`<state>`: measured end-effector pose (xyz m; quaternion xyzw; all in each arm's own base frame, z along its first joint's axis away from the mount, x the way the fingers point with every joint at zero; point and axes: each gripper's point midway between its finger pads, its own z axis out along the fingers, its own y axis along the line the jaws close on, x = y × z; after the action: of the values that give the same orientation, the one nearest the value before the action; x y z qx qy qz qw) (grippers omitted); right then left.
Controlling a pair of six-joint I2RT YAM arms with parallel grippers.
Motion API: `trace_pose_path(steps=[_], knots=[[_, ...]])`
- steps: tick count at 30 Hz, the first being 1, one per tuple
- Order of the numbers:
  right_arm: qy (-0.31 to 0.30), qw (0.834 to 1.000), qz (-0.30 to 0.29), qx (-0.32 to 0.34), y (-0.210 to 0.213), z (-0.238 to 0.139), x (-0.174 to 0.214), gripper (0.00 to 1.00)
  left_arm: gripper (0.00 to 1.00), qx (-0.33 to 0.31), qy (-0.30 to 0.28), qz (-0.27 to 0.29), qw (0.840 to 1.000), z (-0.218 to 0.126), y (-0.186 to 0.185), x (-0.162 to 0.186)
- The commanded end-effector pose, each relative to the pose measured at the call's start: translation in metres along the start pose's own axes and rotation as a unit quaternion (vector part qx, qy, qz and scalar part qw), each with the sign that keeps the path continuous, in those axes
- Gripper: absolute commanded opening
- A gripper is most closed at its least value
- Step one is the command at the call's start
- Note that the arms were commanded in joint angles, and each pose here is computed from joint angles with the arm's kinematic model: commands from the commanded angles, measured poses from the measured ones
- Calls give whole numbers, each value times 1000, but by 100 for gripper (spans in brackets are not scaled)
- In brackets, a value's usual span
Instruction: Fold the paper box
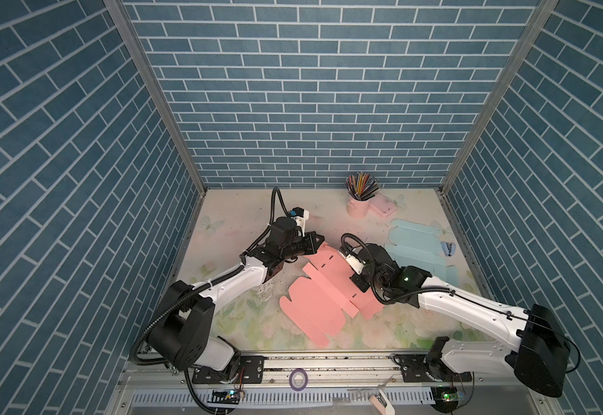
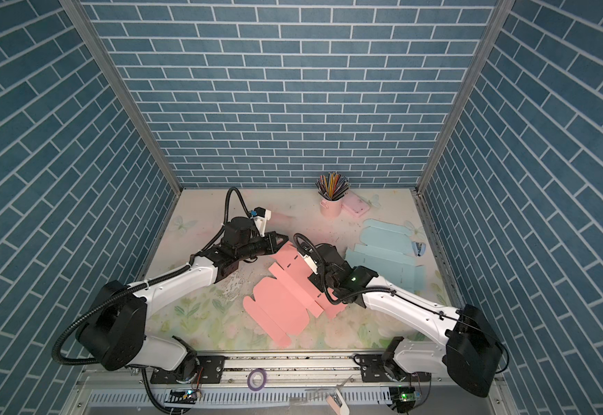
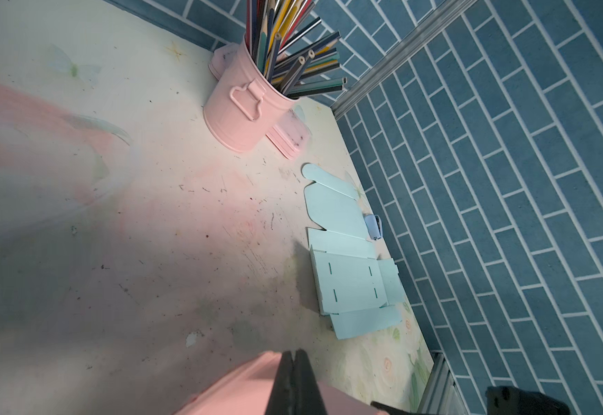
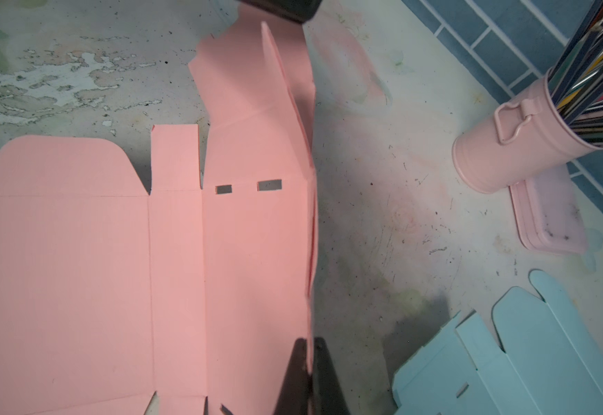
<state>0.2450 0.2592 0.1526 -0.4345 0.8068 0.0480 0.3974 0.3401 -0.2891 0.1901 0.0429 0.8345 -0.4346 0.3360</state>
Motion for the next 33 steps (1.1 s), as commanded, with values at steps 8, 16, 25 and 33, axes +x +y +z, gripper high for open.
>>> trace_pose_path(steps=[8,16,25,33], knots=[[-27,998,-44,33,-8,-3,-19,0,0,16,12,19,1000,-3,-16,17],[-26,995,-72,58,-7,-3,-28,0,0,19,28,24,999,-7,-27,46],[-40,983,-138,114,-4,-12,-34,0,0,-10,20,-1,1000,-34,15,48],[-37,975,-172,132,-1,-10,-33,0,0,-70,-30,-63,995,-73,92,43]])
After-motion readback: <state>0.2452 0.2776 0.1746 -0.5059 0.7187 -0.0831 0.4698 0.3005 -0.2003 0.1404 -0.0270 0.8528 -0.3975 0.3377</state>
